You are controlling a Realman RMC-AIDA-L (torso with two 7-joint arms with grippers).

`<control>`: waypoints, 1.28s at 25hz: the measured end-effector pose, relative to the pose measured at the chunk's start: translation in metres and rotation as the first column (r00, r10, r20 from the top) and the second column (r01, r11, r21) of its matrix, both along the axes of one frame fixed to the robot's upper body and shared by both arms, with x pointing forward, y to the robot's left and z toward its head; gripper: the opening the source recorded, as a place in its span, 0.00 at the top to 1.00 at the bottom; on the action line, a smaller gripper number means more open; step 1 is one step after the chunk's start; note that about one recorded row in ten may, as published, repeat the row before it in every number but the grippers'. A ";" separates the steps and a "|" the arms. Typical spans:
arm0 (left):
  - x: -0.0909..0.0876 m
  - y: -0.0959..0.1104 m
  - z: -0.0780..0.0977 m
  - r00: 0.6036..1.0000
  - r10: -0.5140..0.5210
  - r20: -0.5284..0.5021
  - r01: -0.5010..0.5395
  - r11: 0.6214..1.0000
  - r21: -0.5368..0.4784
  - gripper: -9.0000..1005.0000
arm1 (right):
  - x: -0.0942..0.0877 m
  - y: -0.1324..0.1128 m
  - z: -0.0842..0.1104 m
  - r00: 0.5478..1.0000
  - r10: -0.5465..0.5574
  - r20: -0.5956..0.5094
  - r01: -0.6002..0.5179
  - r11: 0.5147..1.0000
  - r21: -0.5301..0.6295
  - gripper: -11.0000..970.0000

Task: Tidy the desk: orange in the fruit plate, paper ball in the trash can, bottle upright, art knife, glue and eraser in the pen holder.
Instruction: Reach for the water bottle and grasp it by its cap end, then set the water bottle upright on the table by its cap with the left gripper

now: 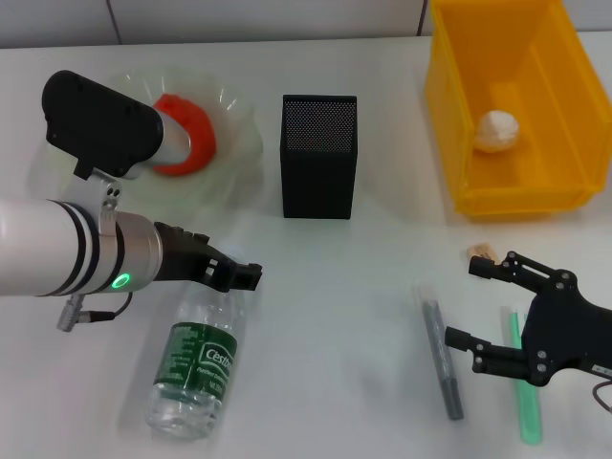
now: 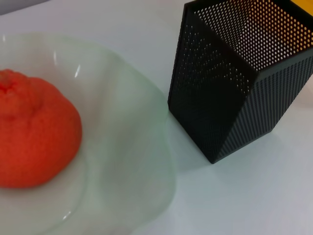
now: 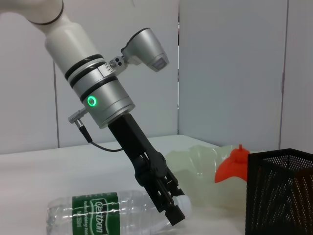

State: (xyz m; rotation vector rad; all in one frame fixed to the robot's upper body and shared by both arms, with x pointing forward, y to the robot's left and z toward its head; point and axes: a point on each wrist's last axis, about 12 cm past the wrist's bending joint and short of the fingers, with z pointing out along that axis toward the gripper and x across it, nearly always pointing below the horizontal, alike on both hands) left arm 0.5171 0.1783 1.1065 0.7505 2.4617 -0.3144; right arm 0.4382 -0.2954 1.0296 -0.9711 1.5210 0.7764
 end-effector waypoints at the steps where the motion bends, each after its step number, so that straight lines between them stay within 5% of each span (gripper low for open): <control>1: 0.001 -0.001 -0.001 1.000 -0.001 -0.002 0.001 1.000 -0.002 0.19 | 0.001 0.000 0.000 1.000 -0.001 0.000 0.001 1.000 -0.001 0.13; 18: 0.004 -0.008 -0.006 0.998 -0.037 -0.048 0.038 0.999 0.019 0.28 | 0.001 -0.001 0.000 1.000 -0.008 -0.025 0.008 1.000 0.007 0.13; 22: 0.002 -0.007 -0.002 0.997 -0.066 -0.031 0.067 0.997 0.031 0.46 | 0.000 -0.002 0.001 0.999 -0.010 -0.030 0.011 1.000 0.013 0.13; 32: -0.016 0.045 0.023 0.957 -0.215 0.196 0.240 0.964 -0.115 0.53 | 0.000 -0.003 0.003 0.999 -0.007 -0.043 0.008 1.000 0.022 0.13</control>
